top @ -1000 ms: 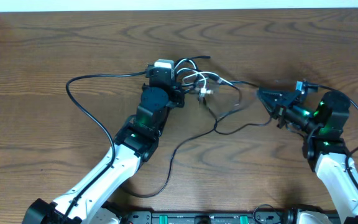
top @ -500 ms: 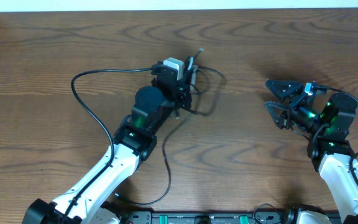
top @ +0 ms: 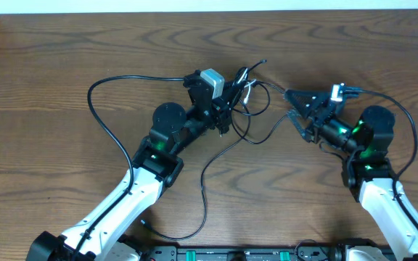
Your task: Untangle cables
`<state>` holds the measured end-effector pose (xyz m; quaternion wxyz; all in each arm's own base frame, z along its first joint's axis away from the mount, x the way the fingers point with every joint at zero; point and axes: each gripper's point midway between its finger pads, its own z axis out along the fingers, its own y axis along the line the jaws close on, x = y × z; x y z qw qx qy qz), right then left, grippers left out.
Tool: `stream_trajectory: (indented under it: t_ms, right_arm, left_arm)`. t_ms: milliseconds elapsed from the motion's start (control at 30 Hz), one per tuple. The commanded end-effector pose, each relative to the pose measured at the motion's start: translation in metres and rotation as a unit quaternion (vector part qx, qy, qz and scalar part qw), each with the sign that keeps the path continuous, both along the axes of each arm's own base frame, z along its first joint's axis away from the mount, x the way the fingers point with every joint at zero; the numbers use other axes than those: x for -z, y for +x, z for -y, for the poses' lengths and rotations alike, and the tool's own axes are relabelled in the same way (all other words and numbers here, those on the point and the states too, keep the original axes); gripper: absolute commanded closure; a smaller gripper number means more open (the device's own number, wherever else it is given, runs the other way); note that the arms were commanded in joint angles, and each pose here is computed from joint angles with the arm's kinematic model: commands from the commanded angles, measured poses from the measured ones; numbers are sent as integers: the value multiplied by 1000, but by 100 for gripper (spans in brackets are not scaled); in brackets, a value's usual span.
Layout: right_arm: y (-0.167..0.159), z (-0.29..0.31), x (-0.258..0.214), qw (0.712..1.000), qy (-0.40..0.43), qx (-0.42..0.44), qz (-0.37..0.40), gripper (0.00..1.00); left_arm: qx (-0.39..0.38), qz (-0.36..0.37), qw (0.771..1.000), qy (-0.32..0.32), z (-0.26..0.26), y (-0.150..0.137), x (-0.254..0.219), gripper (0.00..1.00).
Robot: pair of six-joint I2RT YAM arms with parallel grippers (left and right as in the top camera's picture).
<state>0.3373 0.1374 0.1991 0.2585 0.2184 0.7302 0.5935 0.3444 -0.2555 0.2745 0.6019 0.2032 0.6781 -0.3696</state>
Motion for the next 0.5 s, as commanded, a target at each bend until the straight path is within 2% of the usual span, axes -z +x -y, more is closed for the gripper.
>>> stream_trajectory:
  t_ms: [0, 167, 367, 467]
  right_arm:
    - [-4, -14, -5, 996, -51, -28, 74, 1]
    - [-12, -35, -5, 981, -108, -64, 147, 1]
    - [-16, -60, -2, 970, -148, -66, 181, 1]
    - [-19, -73, 0, 959, -181, -64, 207, 1]
  left_arm:
    - [8, 12, 1000, -14, 2, -1, -15, 92]
    - [8, 12, 1000, -13, 2, -1, -14, 92]
    - [9, 8, 1000, -12, 3, -1, -13, 92]
    - [9, -14, 999, -31, 3, -1, -13, 92]
